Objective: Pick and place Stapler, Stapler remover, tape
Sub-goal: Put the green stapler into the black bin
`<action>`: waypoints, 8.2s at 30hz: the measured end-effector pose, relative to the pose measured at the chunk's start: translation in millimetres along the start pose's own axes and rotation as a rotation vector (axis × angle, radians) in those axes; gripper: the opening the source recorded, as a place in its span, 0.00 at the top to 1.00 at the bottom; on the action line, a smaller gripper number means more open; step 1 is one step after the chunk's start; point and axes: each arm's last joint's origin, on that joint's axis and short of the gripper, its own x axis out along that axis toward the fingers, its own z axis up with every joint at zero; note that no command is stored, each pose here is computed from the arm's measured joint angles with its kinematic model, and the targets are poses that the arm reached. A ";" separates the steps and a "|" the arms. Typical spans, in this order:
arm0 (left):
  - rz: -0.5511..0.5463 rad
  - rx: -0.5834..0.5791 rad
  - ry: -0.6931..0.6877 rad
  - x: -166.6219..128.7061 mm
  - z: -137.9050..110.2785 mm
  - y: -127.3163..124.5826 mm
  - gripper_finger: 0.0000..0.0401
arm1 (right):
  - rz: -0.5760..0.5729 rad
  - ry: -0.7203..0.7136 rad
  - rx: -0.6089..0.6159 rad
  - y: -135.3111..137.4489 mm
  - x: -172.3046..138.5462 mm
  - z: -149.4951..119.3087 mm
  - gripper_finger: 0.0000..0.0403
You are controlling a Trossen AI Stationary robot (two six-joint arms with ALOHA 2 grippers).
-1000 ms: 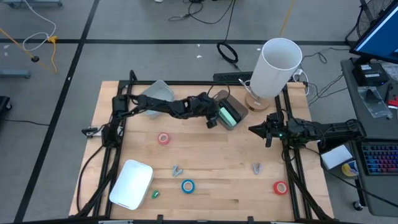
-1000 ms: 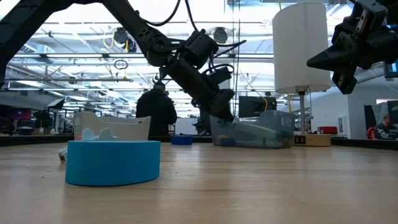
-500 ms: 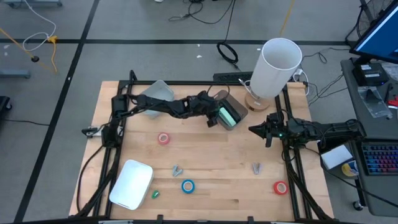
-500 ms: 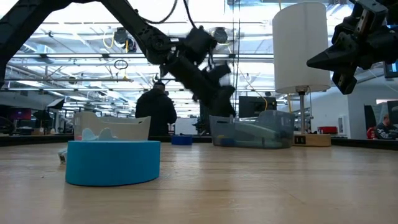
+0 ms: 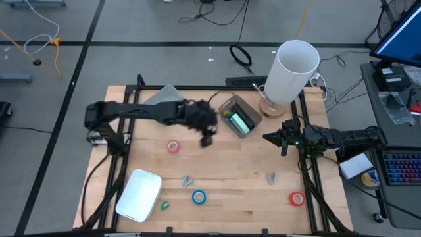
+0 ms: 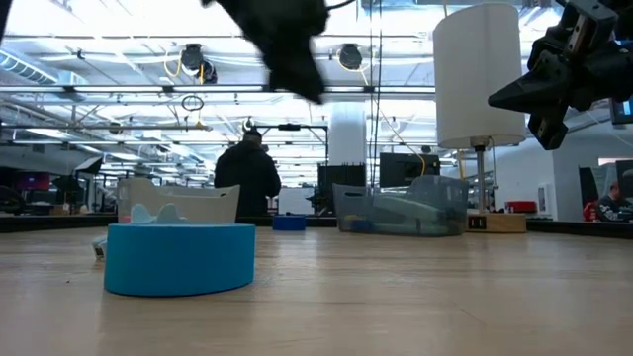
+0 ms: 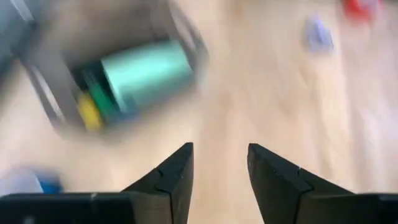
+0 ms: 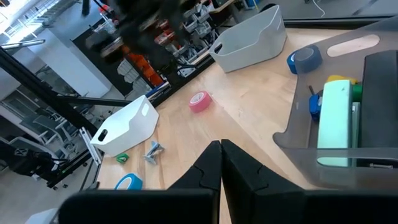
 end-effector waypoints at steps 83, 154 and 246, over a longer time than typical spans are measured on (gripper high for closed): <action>0.098 -0.473 0.956 36.5 -183.4 -219.7 0.36 | 0.001 0.000 -0.014 0.0 0.0 0.0 0.99; -0.083 -0.243 0.947 50.4 -194.9 -238.4 0.87 | -0.019 -0.024 -0.021 -0.2 -0.1 1.1 0.99; 0.316 -0.150 -0.011 150.7 18.8 96.7 0.54 | -0.063 -0.049 -0.015 -1.8 -0.1 1.5 0.99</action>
